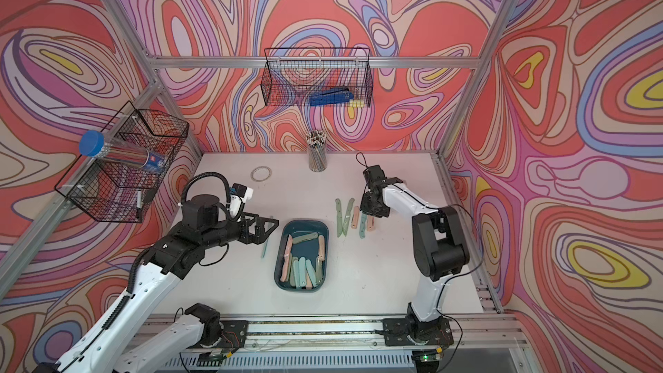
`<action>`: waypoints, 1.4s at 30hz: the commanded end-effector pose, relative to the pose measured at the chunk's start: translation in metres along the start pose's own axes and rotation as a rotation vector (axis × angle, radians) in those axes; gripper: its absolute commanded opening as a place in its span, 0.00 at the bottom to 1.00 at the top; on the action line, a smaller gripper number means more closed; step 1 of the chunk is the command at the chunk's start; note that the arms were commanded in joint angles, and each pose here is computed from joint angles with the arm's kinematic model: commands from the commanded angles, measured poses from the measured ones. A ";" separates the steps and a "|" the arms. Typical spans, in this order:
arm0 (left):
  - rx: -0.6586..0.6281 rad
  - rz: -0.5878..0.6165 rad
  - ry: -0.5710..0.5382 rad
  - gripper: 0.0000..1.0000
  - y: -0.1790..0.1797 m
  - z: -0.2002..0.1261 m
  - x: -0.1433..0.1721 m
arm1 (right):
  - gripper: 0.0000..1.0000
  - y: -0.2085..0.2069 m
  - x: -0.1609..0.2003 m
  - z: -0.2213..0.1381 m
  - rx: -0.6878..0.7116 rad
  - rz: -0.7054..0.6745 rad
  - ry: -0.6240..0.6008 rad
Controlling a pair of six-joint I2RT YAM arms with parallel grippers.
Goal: Take the fruit knife out of the storage box
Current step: Place the fruit knife at the center of the board.
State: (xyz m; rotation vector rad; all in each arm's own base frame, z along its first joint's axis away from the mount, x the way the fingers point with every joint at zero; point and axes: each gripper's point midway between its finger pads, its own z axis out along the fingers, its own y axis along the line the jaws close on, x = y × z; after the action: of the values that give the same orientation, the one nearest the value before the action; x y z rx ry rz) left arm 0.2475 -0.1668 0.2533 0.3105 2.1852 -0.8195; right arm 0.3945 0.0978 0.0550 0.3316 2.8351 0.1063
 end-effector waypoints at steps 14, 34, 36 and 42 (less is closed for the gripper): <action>0.006 0.004 0.003 1.00 -0.001 0.002 0.001 | 0.24 -0.013 -0.012 0.030 0.112 -0.044 0.039; -0.001 0.005 -0.003 1.00 0.000 0.001 0.000 | 0.37 -0.012 -0.018 0.021 0.098 -0.048 0.030; -0.002 0.005 -0.002 1.00 0.000 0.001 0.001 | 0.37 -0.012 -0.021 0.013 0.092 -0.047 0.015; -0.013 0.005 -0.004 1.00 0.002 0.001 0.000 | 0.38 0.004 -0.023 -0.031 0.063 -0.068 -0.062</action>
State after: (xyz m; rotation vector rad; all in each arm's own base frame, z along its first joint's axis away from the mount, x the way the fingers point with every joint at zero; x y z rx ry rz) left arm 0.2478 -0.1666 0.2527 0.3093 2.1868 -0.8167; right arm 0.4086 0.0883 0.0520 0.2700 2.8688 -0.0102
